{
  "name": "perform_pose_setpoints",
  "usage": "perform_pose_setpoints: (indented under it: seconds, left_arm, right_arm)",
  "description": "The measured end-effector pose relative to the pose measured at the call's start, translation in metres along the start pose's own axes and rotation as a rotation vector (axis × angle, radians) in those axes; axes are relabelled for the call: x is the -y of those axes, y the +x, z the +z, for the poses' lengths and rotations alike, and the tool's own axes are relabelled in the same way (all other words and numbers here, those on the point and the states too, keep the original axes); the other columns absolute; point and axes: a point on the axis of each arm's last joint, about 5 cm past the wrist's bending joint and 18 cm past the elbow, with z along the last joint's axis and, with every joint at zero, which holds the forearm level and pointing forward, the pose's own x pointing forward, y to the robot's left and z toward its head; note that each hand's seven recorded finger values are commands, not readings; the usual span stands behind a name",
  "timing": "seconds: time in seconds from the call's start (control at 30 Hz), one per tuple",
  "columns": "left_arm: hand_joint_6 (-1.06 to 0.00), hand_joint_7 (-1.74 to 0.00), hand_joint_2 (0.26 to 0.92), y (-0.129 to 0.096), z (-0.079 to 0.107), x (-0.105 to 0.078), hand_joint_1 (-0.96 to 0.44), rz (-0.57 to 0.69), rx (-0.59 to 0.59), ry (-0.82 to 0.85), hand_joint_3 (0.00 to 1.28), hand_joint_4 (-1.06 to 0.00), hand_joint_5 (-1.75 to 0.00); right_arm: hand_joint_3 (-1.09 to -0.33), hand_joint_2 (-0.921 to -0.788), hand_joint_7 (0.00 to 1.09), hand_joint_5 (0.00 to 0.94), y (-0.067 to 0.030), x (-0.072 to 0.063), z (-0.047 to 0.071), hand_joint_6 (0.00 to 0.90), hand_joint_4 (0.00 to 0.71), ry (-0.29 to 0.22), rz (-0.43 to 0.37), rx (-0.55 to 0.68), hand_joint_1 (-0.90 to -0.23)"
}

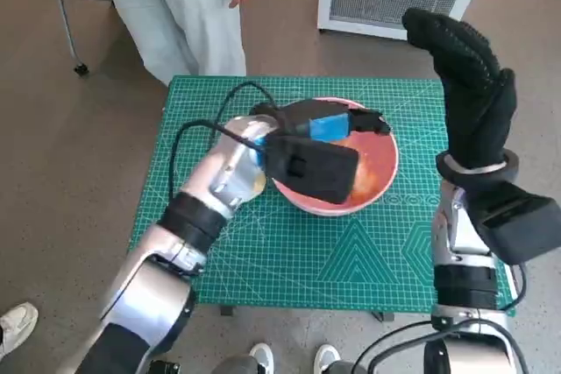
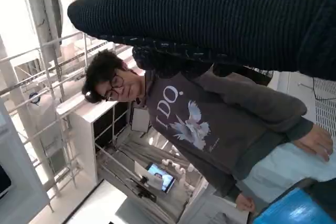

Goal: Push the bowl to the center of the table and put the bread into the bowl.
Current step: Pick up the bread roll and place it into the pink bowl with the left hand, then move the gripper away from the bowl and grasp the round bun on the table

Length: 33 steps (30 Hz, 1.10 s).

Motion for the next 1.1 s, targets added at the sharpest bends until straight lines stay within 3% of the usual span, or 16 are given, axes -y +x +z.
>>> perform_pose_setpoints:
  seconds: [0.13, 0.37, 0.63, 0.73, 0.97, 1.1]
  left_arm:
    - [-0.05, -0.26, 0.880, -0.016, -0.005, -0.007, -0.49, 0.025, 0.024, -0.006, 0.04, 0.00, 0.00]
    - [-0.06, -0.26, 0.889, -0.064, -0.022, -0.029, -0.52, 0.092, 0.090, -0.088, 0.03, 0.00, 0.00]
    - [-0.17, -0.23, 0.897, -0.123, -0.031, -0.049, -0.46, 0.256, 0.142, -0.090, 0.01, -0.09, -0.04]
    - [-0.22, -0.26, 0.884, -0.138, -0.035, -0.049, -0.41, 0.303, 0.132, -0.074, 0.00, -0.14, -0.06]
    - [-0.18, -0.42, 0.814, -0.156, -0.048, -0.037, -0.33, 0.334, 0.017, -0.081, 0.00, -0.18, -0.04]
    - [-0.19, -0.36, 0.787, -0.159, -0.054, -0.028, -0.30, 0.322, -0.073, -0.094, 0.00, -0.19, -0.02]
  right_arm:
    - [-0.780, -0.921, 0.62, 0.004, 0.0001, -0.001, 0.000, 0.066, 0.285, 0.002, -0.002, 0.001, -0.753]
    - [-0.781, -0.921, 0.62, 0.004, -0.0001, -0.002, -0.001, 0.070, 0.285, 0.008, -0.004, 0.000, -0.751]
    - [-0.782, -0.921, 0.62, 0.003, -0.0001, -0.003, -0.001, 0.072, 0.285, 0.011, -0.006, 0.000, -0.751]
    - [-0.781, -0.921, 0.62, 0.003, 0.0001, -0.004, -0.001, 0.072, 0.285, 0.014, -0.006, 0.002, -0.750]
    - [-0.780, -0.921, 0.62, 0.005, 0.0004, -0.005, -0.001, 0.073, 0.288, 0.021, -0.007, 0.004, -0.749]
    - [-0.779, -0.921, 0.62, 0.005, 0.0003, -0.006, -0.001, 0.073, 0.289, 0.024, -0.008, 0.003, -0.751]
